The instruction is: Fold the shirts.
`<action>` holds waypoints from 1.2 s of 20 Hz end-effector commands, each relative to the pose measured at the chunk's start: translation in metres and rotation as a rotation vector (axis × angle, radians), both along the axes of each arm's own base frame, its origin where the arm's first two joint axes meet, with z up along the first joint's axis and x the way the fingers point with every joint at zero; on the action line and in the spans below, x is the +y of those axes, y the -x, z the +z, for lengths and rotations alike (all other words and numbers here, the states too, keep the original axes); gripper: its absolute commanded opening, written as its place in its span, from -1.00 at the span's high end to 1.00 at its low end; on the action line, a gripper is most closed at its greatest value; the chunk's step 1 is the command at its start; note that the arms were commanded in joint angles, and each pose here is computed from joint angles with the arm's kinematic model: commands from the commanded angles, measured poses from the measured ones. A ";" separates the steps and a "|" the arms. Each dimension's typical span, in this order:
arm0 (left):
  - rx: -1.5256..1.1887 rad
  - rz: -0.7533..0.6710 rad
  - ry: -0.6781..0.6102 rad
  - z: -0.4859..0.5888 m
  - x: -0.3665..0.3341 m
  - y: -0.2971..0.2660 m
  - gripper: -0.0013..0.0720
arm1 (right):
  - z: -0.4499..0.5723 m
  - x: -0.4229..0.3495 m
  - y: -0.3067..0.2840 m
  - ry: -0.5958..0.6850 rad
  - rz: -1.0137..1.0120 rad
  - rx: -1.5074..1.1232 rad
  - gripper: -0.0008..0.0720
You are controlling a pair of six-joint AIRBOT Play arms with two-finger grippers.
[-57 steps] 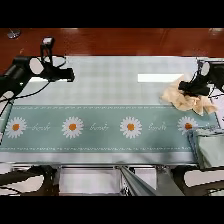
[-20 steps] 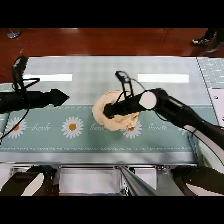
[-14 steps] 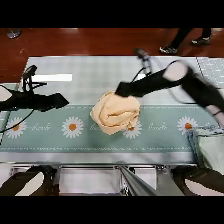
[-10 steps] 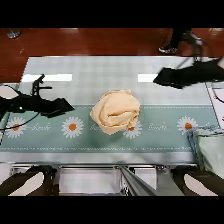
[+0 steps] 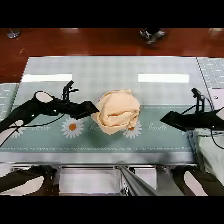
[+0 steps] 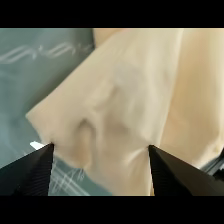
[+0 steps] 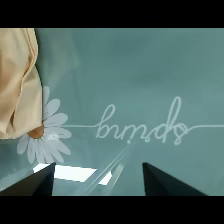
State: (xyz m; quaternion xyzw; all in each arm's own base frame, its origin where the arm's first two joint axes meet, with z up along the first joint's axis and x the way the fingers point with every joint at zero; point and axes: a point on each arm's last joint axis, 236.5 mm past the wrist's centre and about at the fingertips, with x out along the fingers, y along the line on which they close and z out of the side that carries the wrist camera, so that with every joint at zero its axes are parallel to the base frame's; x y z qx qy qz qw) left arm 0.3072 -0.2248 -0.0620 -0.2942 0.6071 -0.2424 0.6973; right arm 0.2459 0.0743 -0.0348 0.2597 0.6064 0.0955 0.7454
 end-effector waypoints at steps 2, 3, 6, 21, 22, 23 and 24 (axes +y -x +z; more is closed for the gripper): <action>0.016 0.023 0.017 -0.013 -0.018 -0.017 -0.86 | -0.028 0.037 -0.010 -0.058 -0.037 0.003 -0.71; 0.010 -0.007 0.024 -0.011 -0.021 -0.017 0.33 | -0.032 0.050 -0.009 -0.087 -0.028 0.024 -0.71; -0.094 -0.079 0.047 0.014 -0.020 -0.036 0.90 | -0.049 0.086 0.000 -0.134 0.025 0.090 -0.71; -0.134 -0.026 0.102 0.053 0.020 -0.070 0.90 | -0.053 0.184 -0.056 -0.234 0.130 0.097 0.91; -0.139 -0.037 0.115 0.061 0.022 -0.071 0.90 | -0.044 0.183 -0.063 -0.235 0.145 0.076 0.91; -0.161 -0.042 0.125 0.074 0.025 -0.076 0.90 | -0.025 0.180 -0.078 -0.235 0.163 0.028 0.91; -0.213 -0.034 0.129 0.094 0.031 -0.087 0.90 | 0.000 0.177 -0.095 -0.235 0.182 -0.032 0.91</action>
